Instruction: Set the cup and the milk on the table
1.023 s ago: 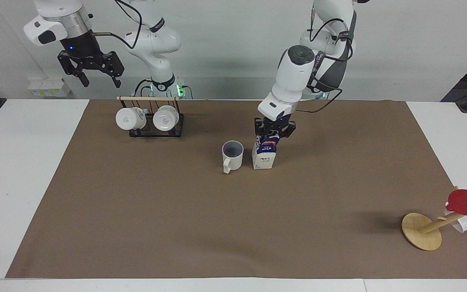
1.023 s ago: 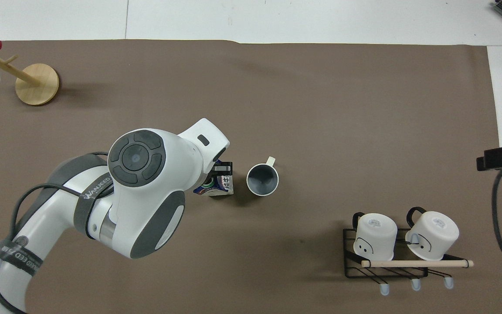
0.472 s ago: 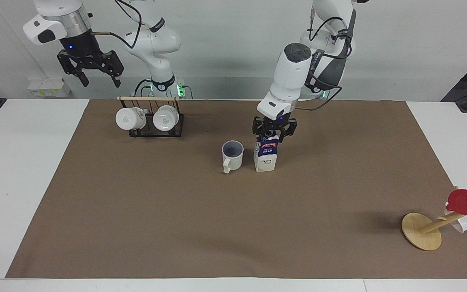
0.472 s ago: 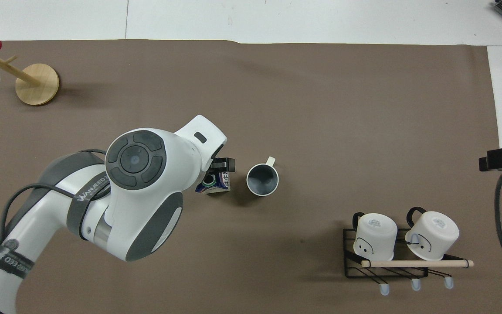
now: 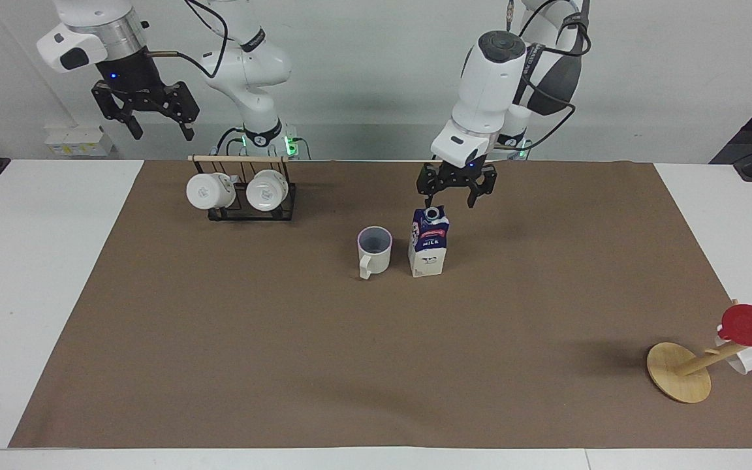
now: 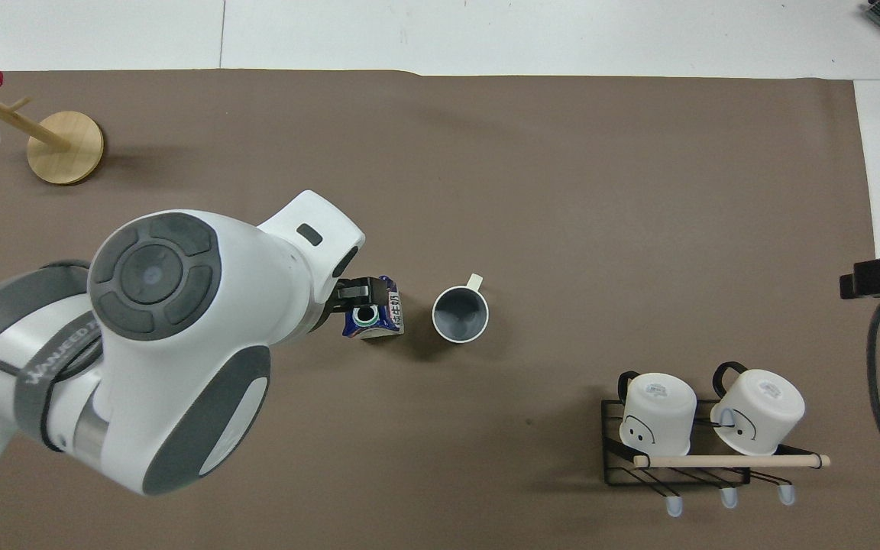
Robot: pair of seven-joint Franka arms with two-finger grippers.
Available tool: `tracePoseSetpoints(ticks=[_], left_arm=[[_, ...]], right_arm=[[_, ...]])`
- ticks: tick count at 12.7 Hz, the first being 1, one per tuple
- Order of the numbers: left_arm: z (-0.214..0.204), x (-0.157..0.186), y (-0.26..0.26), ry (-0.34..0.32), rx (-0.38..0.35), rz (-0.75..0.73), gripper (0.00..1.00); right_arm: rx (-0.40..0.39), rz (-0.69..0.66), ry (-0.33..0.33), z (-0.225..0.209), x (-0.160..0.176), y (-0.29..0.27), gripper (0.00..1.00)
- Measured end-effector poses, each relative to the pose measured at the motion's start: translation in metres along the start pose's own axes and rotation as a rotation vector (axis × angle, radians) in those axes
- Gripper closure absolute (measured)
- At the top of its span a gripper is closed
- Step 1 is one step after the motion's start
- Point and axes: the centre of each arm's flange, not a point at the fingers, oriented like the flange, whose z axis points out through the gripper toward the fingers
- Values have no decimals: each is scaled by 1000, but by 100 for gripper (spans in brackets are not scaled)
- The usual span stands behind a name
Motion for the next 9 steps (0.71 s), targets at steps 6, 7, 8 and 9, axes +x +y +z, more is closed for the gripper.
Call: tracePoseSetpoints(ticks=[6,7,8,9], left_arm=[[-77,16,-93,-86,50,81,0],[-88,21,-113,-97,52,90,0],[-99,25,-133,-104,54,85,0],[-111,29,-152,-105,54,66,0]], right_arm=[[0,0,0,0,0,0,0],[0,0,0,0,0,0,0],[0,0,0,0,0,0,0],[0,0,0,0,0,0,0]])
